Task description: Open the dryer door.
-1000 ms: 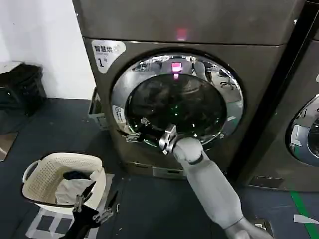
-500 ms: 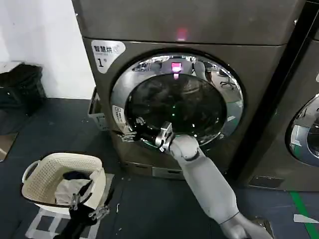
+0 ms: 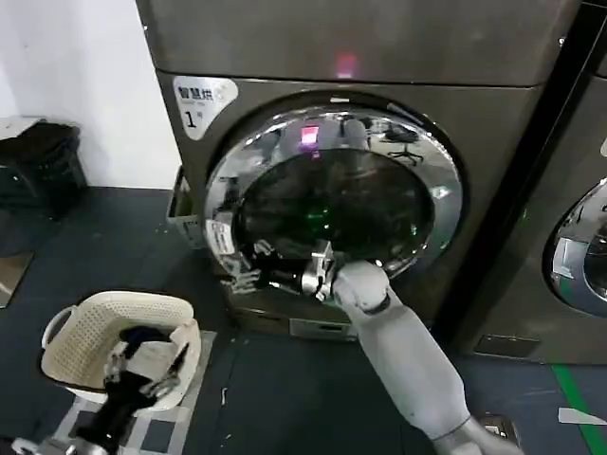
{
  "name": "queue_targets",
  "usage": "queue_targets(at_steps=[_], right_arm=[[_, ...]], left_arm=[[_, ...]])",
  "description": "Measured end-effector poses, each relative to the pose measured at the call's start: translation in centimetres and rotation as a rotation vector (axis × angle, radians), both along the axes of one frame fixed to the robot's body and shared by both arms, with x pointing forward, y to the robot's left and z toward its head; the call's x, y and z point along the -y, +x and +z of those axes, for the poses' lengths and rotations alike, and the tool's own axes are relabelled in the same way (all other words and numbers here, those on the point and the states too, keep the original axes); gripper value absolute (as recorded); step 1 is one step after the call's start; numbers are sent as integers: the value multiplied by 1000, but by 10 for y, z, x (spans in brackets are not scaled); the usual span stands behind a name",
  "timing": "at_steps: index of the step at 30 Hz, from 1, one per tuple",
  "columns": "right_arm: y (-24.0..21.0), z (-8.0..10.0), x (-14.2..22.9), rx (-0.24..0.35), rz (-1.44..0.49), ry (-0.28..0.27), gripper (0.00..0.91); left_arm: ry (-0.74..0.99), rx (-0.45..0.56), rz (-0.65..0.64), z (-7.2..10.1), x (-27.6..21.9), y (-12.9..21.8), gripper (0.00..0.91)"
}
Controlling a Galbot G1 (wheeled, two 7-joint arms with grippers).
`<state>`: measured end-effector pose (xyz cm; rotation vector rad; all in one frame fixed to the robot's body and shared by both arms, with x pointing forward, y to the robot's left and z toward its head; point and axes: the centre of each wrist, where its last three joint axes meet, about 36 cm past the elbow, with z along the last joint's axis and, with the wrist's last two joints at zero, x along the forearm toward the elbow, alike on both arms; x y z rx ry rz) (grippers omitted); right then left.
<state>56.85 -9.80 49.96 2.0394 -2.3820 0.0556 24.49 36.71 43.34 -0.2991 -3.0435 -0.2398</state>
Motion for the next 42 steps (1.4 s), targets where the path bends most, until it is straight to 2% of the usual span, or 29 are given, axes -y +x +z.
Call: queue_targets(at_steps=[6, 12, 24, 32, 36, 42], right_arm=[[-5, -5, 20, 19, 91, 13, 907], [-13, -10, 36, 5, 175, 28, 907], [-39, -16, 74, -41, 321, 37, 907], [-67, -21, 101, -35, 368, 44, 907], [-82, -19, 124, -15, 362, 61, 907], [-103, -25, 179, 18, 277, 38, 907]], left_arm=[[7, 27, 3, 8, -21, 16, 907], [-17, 87, -39, 9, -33, 32, 907], [-13, 119, -34, 18, -66, 59, 907], [-54, 156, -74, 25, -82, 86, 907], [-74, 160, -127, 29, -80, 102, 907], [-93, 145, -210, 26, -68, 126, 907]])
